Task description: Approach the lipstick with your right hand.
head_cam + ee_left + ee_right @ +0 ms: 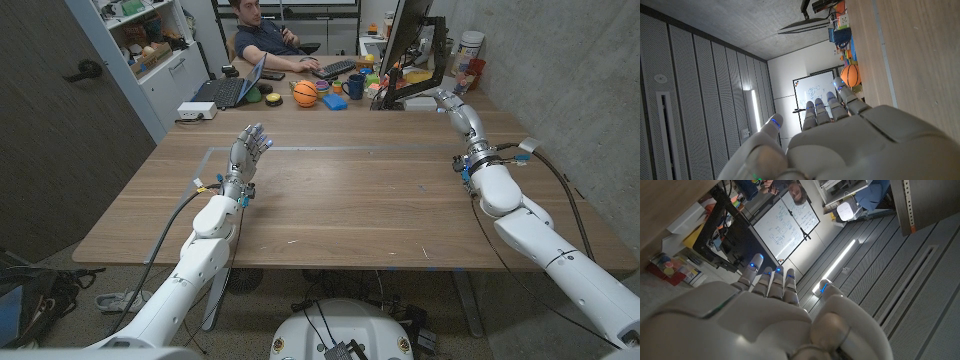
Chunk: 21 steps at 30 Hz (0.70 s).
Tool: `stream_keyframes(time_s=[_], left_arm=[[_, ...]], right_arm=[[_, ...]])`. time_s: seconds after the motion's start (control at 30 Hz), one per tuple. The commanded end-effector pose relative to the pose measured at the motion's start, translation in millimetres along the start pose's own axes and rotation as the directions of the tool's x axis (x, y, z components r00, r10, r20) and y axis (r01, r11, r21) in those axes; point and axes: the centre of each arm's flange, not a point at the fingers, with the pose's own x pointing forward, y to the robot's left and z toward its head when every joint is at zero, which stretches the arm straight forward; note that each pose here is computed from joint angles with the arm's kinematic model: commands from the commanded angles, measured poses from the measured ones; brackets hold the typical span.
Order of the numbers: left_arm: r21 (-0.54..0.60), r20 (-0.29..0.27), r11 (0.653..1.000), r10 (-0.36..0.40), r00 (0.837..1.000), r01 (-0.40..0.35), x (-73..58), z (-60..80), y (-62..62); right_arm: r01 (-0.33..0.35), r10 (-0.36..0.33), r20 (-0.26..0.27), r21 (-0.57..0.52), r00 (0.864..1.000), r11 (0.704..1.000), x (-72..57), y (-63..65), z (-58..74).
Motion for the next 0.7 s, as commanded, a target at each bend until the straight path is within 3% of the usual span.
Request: stream_keyframes(time_s=[0.03,0.43,0.7], left_arm=[[0.003,-0.005,1.0,-0.001,1.0,0.001,2.8,-1.0,-1.3],[-0.002,-0.006,1.0,0.001,1.0,-0.001,5.0,-3.4,-2.9],[-0.003,-0.008,1.0,-0.001,1.0,0.001,7.1,-4.7,-4.2]], right_arm=[[0.116,-0.102,0.065,-0.266,0.993,0.957,-5.0,-25.3,14.7],[0.167,-0.143,0.087,-0.472,0.986,0.865,-7.1,-37.1,20.7],[0.166,-0.15,0.08,-0.639,0.986,0.751,-10.2,-40.7,25.4]])
